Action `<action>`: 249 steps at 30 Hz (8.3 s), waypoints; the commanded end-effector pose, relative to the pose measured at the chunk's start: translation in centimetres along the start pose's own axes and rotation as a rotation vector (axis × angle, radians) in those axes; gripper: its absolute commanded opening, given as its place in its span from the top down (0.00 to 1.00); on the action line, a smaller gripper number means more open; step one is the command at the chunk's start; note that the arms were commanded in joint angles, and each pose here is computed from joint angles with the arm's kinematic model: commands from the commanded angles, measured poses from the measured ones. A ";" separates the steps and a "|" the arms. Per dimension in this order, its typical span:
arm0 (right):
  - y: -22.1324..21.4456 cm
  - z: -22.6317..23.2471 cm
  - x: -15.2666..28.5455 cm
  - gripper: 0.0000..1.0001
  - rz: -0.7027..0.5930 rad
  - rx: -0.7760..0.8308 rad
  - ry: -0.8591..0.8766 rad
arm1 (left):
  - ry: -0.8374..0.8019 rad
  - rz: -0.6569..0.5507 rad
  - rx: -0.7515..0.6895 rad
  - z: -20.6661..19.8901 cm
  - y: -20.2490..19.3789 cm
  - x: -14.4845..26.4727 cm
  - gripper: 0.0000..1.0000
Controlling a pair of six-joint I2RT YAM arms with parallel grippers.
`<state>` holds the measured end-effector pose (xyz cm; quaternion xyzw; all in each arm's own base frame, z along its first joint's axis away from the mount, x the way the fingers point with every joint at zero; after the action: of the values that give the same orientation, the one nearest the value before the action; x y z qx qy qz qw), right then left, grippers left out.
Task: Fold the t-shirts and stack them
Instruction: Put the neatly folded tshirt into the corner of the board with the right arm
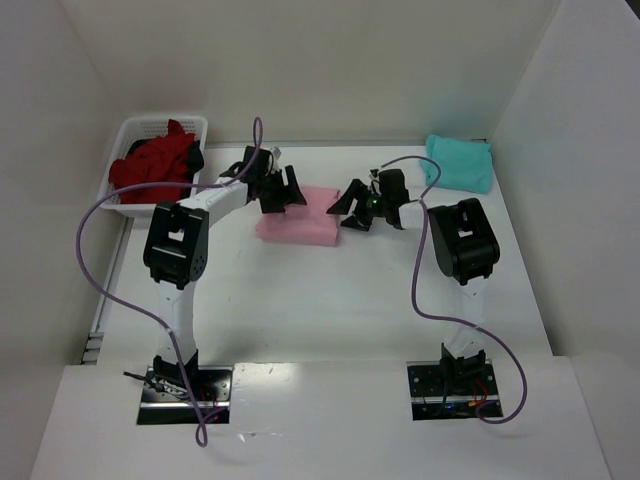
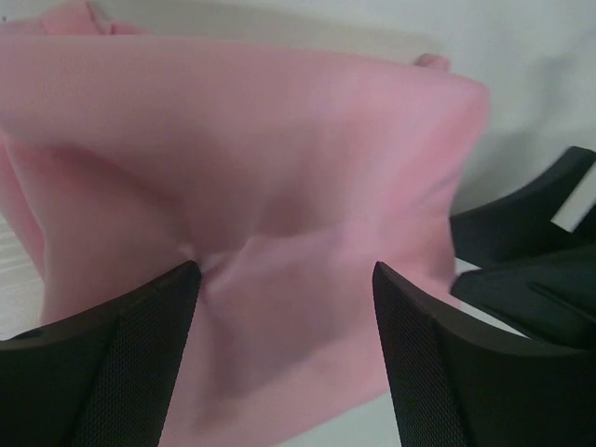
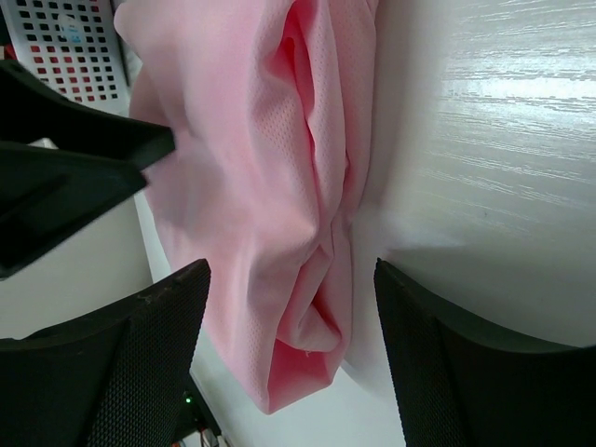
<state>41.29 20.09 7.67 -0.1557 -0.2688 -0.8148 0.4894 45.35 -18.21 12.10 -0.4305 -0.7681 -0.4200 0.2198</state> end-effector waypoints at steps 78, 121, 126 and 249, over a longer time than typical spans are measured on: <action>9.0 2.2 4.5 1.00 -0.177 0.086 -0.395 | -0.261 0.007 0.013 -3.2 2.9 7.0 0.00; 28.5 -6.8 20.9 1.00 -0.481 0.334 -0.850 | -0.180 0.106 0.024 1.9 1.4 9.2 0.00; 29.3 -7.9 23.3 1.00 -0.517 0.307 -0.871 | -0.176 0.115 0.048 2.1 1.3 8.9 0.00; 23.6 -15.1 28.4 0.64 -0.725 0.086 -1.477 | -0.194 0.100 0.002 -1.5 -1.9 13.9 0.00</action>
<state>48.54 -17.33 11.38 -0.5705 -0.5875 -0.5726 -0.0397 36.95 -13.68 20.04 -0.5065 -0.7630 -0.3499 0.1971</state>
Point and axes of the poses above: each gripper's point midway between its finger pads, its own x axis back along the fingers, its own z axis along the line the jaws close on, y = z × x, the point moved 7 cm from there along x, back along the fingers, and after that the axes turned 1 degree about x, right-handed, at the moved point
